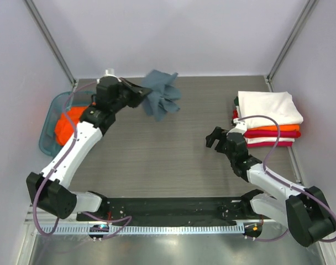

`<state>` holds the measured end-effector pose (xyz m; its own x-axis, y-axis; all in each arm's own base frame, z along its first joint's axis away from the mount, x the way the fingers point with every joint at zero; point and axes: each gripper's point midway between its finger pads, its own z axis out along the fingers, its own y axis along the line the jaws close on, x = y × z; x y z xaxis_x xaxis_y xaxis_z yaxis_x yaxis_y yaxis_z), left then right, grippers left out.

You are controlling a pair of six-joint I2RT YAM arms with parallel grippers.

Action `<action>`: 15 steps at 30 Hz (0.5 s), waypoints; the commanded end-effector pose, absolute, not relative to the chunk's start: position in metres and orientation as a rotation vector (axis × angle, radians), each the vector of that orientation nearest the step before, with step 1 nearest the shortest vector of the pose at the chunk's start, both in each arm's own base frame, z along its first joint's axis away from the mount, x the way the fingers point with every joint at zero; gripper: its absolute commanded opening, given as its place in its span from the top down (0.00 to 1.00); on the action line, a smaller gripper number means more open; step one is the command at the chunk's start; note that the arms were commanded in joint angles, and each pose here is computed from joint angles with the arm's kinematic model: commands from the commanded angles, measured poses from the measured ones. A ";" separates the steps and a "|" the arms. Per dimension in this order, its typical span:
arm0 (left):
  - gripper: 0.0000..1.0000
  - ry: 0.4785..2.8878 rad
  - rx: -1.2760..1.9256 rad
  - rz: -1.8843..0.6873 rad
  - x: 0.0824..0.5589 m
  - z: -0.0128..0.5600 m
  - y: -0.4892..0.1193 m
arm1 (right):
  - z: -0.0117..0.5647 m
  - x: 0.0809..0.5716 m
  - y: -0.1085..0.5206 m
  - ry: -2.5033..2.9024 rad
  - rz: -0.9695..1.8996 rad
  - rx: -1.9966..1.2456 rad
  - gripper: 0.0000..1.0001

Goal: Fold and stack the t-shirts
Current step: Move the tshirt to the center of the board

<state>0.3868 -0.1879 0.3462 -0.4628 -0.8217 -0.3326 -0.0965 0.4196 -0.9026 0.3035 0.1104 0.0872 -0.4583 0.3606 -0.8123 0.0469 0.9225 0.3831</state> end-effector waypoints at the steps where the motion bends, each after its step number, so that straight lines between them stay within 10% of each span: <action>1: 0.97 1.723 -0.620 -1.365 0.369 0.408 -0.233 | 0.102 0.304 0.103 1.953 0.369 0.340 0.08; 4: 0.85 1.815 -0.779 -1.420 0.359 0.339 -0.235 | 0.110 0.302 0.099 1.914 0.369 0.352 0.08; 8: 0.04 1.879 -0.974 -1.330 0.344 0.237 -0.203 | 0.116 0.297 0.097 1.882 0.387 0.343 0.07; 15: 0.00 2.089 -0.681 -0.902 0.300 0.194 -0.171 | 0.118 0.288 0.159 1.908 0.701 0.074 0.07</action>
<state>0.2977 -0.1751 0.1446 -0.5917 -0.7753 -0.2210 -0.3606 0.4997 -0.7876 0.2882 0.1229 0.1007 -0.4224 0.3816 -0.8221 -0.0736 0.8896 0.4508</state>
